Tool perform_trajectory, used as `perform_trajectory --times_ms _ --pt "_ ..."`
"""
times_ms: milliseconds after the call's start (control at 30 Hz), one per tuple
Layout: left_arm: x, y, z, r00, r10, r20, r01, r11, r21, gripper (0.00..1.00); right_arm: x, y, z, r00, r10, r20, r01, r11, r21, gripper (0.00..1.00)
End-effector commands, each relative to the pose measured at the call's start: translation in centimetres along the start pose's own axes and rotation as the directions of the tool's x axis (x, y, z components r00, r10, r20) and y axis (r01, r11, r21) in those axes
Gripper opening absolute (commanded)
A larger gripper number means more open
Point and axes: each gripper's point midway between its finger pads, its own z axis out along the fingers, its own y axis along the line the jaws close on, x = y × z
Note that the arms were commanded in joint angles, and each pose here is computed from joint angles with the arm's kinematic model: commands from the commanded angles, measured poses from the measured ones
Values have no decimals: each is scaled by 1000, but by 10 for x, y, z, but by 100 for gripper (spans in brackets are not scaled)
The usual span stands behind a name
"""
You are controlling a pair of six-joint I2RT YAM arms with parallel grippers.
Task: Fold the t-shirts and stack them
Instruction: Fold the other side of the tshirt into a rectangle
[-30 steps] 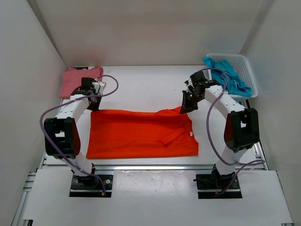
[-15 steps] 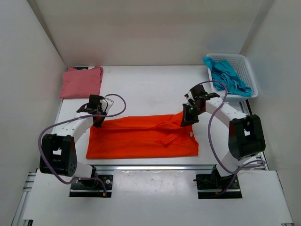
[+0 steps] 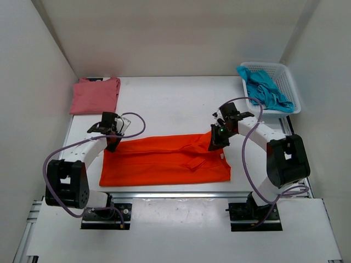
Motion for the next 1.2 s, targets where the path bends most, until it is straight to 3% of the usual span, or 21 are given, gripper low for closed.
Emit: perform_trajectory --times_ms 0,100,300,433,833,1100,1167 --pt "18 -3 -21 999 32 -27 -31 999 40 44 -1 9 -7 999 -6 40 8 999 -37 0" --pt "34 -6 -27 996 55 -71 -52 997 49 50 2 8 -7 999 -1 40 3 999 -52 0" --pt "21 0 -41 999 8 -47 -5 998 66 48 3 4 -7 999 0 48 2 999 -47 0" --pt "16 2 -30 998 14 -60 -11 999 45 50 7 2 -3 999 14 40 -12 998 -61 0" --pt "48 2 12 974 50 -222 -54 998 -11 50 34 0 -22 1000 0 -16 0 1000 -11 0" --pt "49 -9 20 967 50 -251 -40 998 42 51 61 8 -19 996 -13 -91 10 999 -35 0" --pt "50 -7 19 965 51 -256 -45 999 29 51 65 7 -13 994 7 -106 -12 999 -49 7"
